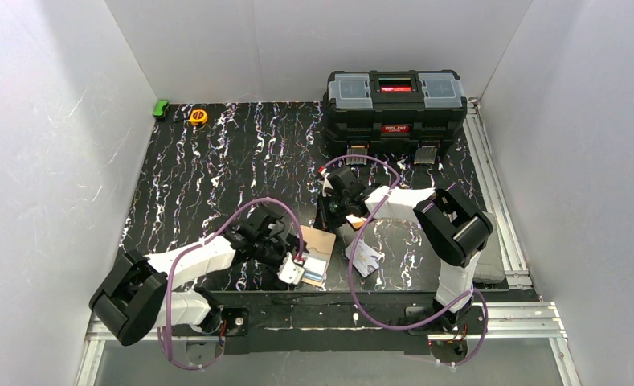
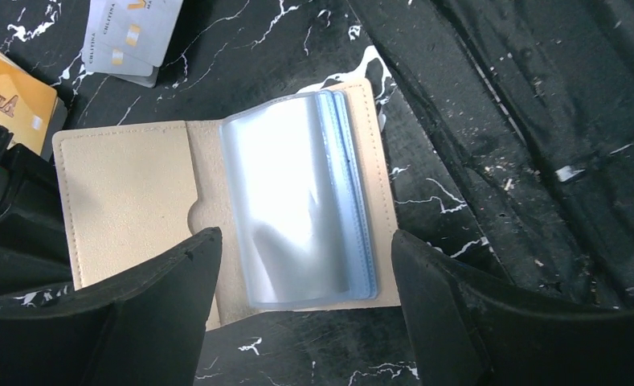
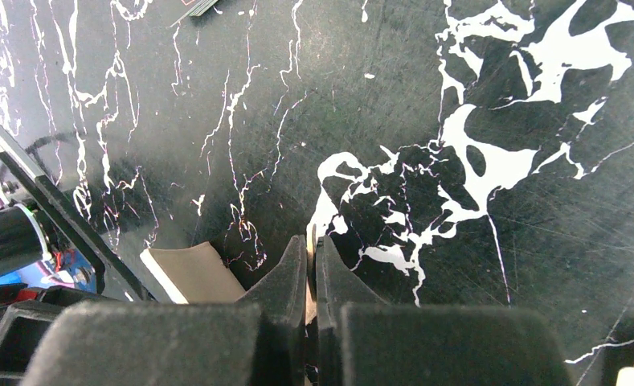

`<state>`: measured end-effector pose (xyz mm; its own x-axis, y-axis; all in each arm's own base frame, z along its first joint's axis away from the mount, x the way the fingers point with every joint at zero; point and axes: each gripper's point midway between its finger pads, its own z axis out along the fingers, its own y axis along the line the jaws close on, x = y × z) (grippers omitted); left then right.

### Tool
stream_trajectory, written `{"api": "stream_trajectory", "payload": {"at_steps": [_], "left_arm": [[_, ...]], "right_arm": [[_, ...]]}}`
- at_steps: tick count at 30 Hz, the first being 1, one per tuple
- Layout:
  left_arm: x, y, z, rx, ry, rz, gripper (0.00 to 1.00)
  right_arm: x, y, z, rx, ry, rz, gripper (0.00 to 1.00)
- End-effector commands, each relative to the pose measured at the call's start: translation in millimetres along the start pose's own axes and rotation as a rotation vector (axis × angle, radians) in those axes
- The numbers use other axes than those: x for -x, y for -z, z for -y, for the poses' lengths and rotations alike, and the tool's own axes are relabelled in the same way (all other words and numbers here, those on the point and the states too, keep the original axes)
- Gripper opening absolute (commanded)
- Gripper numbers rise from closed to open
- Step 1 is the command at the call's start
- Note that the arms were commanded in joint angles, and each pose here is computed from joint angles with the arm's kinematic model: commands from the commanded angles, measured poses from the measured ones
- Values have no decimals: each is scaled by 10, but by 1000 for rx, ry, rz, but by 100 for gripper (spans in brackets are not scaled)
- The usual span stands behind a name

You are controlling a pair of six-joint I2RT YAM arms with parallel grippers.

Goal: Put the credit cards into the card holder
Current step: Place the card holder at the center of the board.

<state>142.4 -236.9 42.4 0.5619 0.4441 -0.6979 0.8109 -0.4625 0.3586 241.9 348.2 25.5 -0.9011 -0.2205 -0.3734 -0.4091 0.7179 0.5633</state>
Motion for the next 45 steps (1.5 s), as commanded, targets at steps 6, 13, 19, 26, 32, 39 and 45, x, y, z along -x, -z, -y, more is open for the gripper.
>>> {"api": "stream_trajectory", "payload": {"at_steps": [6, 13, 19, 26, 32, 39, 45], "left_arm": [[-88, 7, -237, 107, -10, -59, 65], [-18, 43, -237, 92, 37, -47, 62], [154, 125, -202, 50, 76, -16, 63], [294, 182, -139, -8, 136, 14, 67], [311, 168, -73, -47, 125, 26, 69], [252, 105, -25, -37, 77, 18, 68], [126, -34, 23, -6, 23, -15, 69]], "right_arm": [[-32, -65, -4, 3, 8, -17, 1], [-43, -82, -46, 13, 26, -23, 1], [-50, -79, -57, 15, 39, -26, 1], [-55, -85, -98, 22, 60, -30, 1], [-55, -84, -119, 24, 72, -31, 1], [-53, -89, -134, 29, 76, -31, 1], [-45, -98, -141, 32, 74, -32, 1]]}}
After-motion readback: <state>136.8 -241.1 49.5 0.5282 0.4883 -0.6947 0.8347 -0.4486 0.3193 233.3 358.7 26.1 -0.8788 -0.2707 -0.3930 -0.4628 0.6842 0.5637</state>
